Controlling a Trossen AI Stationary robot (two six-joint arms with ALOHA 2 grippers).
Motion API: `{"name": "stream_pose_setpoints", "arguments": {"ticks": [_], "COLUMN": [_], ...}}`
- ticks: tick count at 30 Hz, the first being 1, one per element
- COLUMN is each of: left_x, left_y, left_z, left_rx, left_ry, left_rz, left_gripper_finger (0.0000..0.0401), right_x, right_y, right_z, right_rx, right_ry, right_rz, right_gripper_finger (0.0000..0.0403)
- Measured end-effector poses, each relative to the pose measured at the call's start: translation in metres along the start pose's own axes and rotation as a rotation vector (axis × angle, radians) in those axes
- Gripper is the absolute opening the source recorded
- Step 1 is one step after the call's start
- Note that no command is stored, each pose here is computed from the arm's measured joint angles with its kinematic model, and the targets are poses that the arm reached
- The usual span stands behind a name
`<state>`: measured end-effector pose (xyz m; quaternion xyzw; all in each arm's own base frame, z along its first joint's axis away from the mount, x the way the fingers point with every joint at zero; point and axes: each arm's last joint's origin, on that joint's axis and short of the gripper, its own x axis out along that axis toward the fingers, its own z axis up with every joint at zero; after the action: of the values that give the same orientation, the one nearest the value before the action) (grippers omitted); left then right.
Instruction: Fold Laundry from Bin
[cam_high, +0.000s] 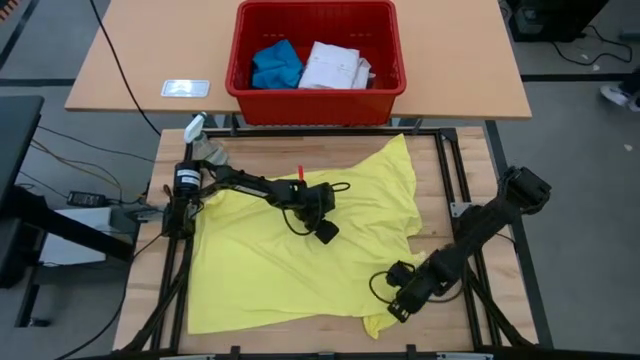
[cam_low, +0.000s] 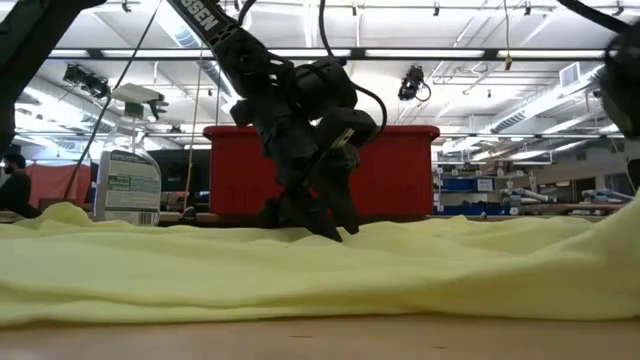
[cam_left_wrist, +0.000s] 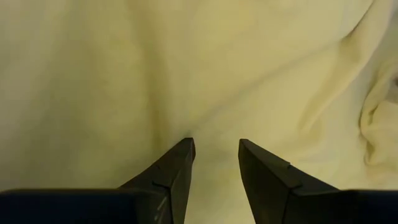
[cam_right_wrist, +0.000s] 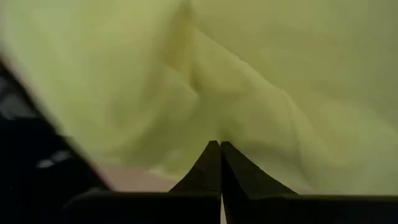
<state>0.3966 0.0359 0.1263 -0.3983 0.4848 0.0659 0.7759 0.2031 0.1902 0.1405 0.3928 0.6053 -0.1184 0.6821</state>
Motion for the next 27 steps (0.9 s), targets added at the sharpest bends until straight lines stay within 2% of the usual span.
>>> {"name": "stream_pose_setpoints", "arguments": {"ticks": [3,6,11,16,20,22,25,27], "left_x": [0.0,0.001,0.001,0.001,0.001,0.002,0.0,-0.009], "left_y": [0.0,0.001,0.001,0.001,0.0,-0.003,-0.011,-0.019], "left_z": [0.0,-0.001,-0.001,-0.001,-0.001,-0.001,0.0,0.004], "left_rx": [0.003,0.001,-0.004,-0.011,-0.046,-0.067,-0.073,-0.061], "left_ry": [-0.001,0.004,0.006,0.006,0.041,0.064,0.055,0.021], "left_rz": [0.002,0.007,0.007,0.004,-0.06,-0.121,-0.19,-0.23], "left_gripper_finger": [0.0142,0.0142,0.0142,0.0142,0.0142,0.0142,0.0142,0.0142], "right_x": [0.015,0.023,0.012,-0.007,-0.023,-0.032,-0.049,-0.058], "right_y": [-0.003,0.001,0.019,0.034,0.043,0.042,0.038,0.029], "right_z": [-0.007,-0.018,-0.052,-0.073,-0.076,-0.073,-0.062,-0.052], "right_rx": [-0.045,-0.047,-0.127,-0.147,-0.171,-0.164,-0.162,-0.152], "right_ry": [0.026,0.139,0.363,0.443,0.436,0.395,0.264,0.135], "right_rz": [-0.002,0.019,0.048,0.127,0.232,0.245,0.242,0.185], "right_gripper_finger": [0.0002,0.0002,0.0001,0.0001,0.0001,0.0001,0.0002,0.0002]}}
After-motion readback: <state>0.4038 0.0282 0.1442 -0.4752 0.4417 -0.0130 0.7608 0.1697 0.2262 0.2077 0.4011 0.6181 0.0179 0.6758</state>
